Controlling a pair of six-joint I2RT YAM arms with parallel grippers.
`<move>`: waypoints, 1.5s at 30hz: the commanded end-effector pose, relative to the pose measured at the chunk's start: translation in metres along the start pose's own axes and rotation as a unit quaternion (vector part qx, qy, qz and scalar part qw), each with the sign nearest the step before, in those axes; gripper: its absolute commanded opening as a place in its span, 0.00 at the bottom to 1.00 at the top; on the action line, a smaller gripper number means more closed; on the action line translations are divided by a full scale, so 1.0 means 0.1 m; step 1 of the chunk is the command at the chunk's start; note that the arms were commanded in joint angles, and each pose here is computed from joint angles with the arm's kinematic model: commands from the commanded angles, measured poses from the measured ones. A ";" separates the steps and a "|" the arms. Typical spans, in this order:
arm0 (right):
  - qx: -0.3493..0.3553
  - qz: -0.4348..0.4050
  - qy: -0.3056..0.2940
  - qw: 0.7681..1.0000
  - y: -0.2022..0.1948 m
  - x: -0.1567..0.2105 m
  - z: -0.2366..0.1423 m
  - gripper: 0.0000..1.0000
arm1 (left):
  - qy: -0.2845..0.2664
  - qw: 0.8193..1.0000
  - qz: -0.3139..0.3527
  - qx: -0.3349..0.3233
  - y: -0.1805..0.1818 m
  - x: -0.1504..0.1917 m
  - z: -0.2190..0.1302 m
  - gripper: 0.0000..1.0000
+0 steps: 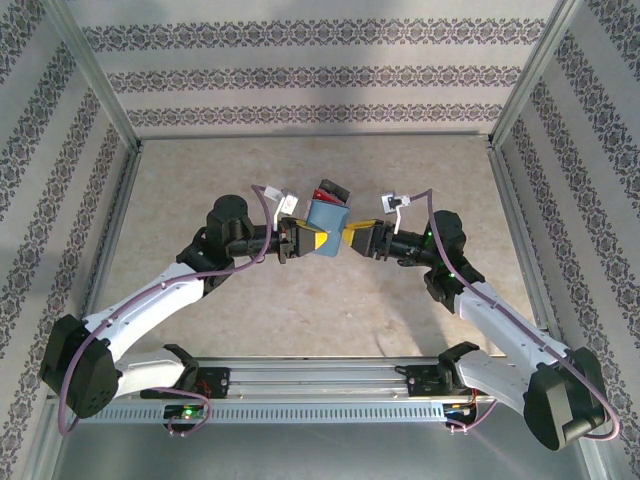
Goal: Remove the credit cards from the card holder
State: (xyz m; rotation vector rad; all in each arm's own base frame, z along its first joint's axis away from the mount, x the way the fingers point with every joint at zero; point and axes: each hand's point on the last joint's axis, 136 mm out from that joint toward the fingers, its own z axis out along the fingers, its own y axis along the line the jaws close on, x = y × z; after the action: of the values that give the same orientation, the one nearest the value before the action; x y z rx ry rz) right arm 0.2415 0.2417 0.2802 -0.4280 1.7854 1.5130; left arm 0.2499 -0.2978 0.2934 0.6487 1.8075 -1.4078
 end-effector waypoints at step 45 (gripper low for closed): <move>0.104 0.063 -0.016 0.992 -0.33 0.01 -0.07 0.00 | 0.062 0.989 -0.119 -0.068 0.59 0.52 0.12 0.70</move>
State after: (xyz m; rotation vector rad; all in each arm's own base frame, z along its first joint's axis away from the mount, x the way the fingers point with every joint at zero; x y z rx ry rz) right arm 0.2548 0.2304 0.2485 -0.2222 1.9601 1.4324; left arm 0.2639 -0.2988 0.2352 0.5011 2.0528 -1.4341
